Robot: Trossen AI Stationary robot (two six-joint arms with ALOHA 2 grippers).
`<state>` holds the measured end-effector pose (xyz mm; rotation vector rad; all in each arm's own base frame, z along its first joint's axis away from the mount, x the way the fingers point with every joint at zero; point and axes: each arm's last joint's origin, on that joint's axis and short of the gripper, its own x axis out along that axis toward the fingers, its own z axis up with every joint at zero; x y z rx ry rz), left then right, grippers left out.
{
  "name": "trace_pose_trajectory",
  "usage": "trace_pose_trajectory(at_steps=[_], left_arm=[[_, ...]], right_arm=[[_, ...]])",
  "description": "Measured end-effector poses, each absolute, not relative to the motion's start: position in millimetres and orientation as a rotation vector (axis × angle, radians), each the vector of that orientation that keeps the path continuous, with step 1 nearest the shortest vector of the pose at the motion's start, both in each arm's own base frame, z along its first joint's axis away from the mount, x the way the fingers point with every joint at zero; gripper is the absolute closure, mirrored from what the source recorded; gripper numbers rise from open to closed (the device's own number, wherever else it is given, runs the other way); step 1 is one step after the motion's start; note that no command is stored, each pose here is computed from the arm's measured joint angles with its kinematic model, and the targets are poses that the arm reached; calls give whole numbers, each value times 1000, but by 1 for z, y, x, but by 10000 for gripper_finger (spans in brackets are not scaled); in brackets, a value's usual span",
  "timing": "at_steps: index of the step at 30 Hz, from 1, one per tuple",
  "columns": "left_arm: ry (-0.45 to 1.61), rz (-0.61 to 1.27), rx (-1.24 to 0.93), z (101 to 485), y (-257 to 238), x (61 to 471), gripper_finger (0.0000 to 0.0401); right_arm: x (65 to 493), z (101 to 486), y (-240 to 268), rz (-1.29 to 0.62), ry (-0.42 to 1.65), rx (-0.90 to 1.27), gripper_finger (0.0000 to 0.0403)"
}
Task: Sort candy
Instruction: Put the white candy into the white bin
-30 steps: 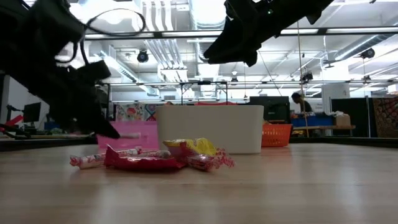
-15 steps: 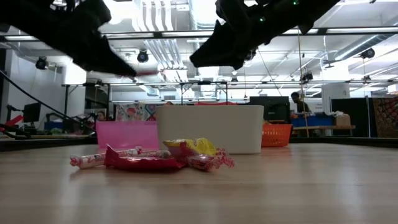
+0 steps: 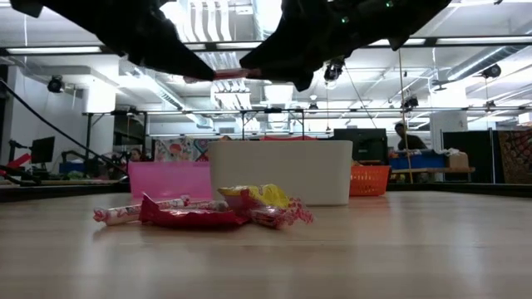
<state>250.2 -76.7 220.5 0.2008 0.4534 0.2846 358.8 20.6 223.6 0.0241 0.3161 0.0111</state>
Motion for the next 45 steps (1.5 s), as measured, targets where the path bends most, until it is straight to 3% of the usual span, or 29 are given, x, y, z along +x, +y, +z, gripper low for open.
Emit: trace_pose_trajectory(at_steps=[8,19,33,37,45], left_arm=[[475,275,254,220,-85,271,388],[440,313,247,227,-83,269,388],[443,295,243,226,-84,269,386],[445,294,244,226,-83,269,370],[444,300,241,226,-83,269,319]], right_arm=[[358,222,21,37,336,29,259],[357,219,25,47,353,25,262],[358,221,25,47,334,27,316],[357,221,25,48,339,16,368],[356,219,23,37,365,17,369]])
